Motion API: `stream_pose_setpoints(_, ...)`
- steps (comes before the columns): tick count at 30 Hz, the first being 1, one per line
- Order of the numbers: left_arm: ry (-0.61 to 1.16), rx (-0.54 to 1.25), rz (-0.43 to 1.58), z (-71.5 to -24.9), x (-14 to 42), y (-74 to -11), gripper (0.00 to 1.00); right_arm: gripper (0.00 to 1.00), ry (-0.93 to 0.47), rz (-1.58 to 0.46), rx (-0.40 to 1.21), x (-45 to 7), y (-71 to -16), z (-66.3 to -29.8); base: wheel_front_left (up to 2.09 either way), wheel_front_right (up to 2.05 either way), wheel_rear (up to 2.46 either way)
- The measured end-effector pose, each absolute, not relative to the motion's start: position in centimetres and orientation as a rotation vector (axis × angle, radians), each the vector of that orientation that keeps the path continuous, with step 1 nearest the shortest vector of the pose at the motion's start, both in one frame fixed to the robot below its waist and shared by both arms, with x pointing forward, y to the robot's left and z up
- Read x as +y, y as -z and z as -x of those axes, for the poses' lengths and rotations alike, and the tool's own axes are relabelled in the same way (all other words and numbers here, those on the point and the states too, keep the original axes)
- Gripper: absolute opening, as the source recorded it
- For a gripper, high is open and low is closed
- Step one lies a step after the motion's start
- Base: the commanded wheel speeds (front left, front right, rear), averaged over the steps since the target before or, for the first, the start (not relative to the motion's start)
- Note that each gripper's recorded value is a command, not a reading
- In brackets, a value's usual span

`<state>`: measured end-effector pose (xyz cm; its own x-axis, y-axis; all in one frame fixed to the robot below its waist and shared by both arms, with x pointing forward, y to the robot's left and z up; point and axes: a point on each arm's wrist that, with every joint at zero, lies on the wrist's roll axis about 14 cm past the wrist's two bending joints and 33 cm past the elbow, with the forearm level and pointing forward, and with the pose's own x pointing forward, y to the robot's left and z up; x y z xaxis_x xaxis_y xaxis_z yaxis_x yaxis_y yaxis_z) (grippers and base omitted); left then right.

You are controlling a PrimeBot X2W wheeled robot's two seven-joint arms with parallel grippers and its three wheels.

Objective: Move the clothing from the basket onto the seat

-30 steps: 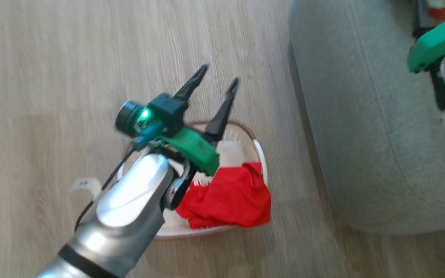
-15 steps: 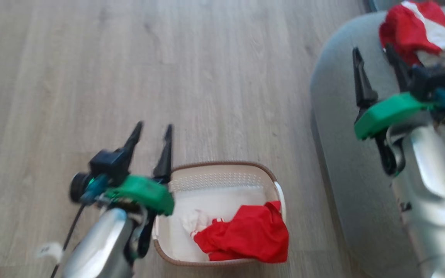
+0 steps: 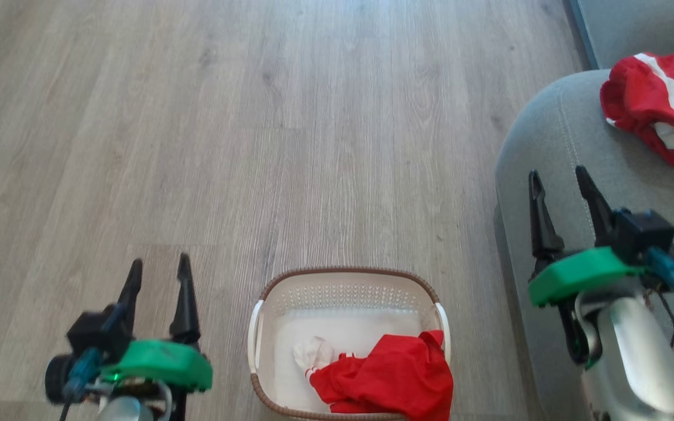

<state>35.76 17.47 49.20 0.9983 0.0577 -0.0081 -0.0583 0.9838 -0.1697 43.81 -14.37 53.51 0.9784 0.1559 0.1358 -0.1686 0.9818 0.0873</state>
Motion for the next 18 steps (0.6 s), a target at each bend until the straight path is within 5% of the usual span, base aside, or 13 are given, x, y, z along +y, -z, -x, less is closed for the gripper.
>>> stream_pose_setpoints(18, -0.117, 0.052, 0.171, -31.9, 18.8, -47.3, 1.00, 1.00, -0.192, -0.194, -0.067, -13.3, -50.8, -38.4, 0.00, 0.00, 0.00)
